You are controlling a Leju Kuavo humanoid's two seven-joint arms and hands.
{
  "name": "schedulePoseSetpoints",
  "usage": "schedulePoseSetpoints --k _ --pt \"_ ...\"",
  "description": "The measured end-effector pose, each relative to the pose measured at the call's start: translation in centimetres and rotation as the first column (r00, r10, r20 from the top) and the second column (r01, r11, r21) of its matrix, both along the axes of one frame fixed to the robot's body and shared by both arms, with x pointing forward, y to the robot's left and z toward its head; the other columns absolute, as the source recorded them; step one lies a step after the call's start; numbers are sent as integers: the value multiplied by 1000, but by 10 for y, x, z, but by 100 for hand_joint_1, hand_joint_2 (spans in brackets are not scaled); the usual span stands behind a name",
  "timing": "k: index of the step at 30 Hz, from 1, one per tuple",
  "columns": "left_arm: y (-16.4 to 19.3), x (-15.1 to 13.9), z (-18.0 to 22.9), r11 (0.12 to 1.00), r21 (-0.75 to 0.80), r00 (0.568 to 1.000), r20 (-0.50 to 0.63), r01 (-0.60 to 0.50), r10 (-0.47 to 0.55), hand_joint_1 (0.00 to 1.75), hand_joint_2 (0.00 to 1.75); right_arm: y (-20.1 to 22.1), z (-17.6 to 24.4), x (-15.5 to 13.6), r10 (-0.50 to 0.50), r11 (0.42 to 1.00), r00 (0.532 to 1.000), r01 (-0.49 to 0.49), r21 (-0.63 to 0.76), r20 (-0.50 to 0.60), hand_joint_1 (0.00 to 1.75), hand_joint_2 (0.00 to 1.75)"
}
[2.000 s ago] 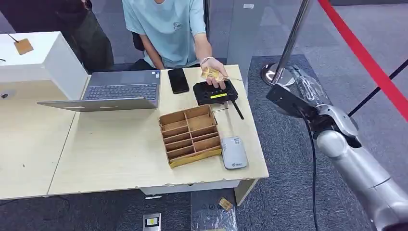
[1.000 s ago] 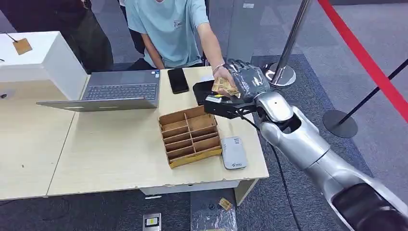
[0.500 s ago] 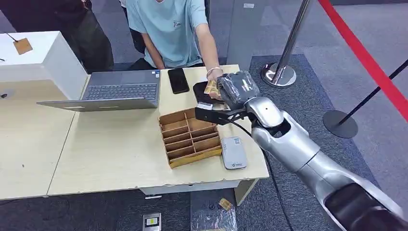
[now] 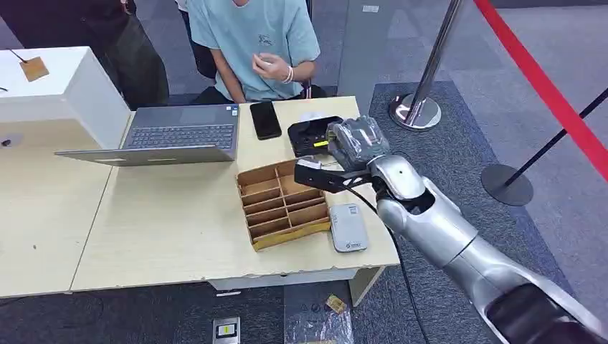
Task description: Pass the card to the sensor for recognition and then transmit it.
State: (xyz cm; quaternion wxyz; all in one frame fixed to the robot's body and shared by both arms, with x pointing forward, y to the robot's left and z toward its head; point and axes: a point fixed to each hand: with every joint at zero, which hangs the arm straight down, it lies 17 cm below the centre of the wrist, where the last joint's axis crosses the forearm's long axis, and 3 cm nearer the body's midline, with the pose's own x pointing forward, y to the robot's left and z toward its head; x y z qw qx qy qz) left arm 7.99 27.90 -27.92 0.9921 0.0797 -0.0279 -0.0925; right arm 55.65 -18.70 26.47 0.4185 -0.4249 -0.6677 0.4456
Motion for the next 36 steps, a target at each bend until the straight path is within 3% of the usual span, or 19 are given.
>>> schedulePoseSetpoints --k 9,16,36 --pt "1 -1 0 1000 1 1000 -4 -23 23 0 0 -19 -67 -18 -3 982 979 42 186 -205 175 175" --pt "1 -1 0 1000 4 1000 -3 -28 28 0 0 -35 -110 -37 -7 951 959 94 296 -282 175 175" --pt "-3 1 0 1000 -1 1000 6 -26 26 0 0 -56 -173 -58 -37 939 917 168 300 -397 175 175"
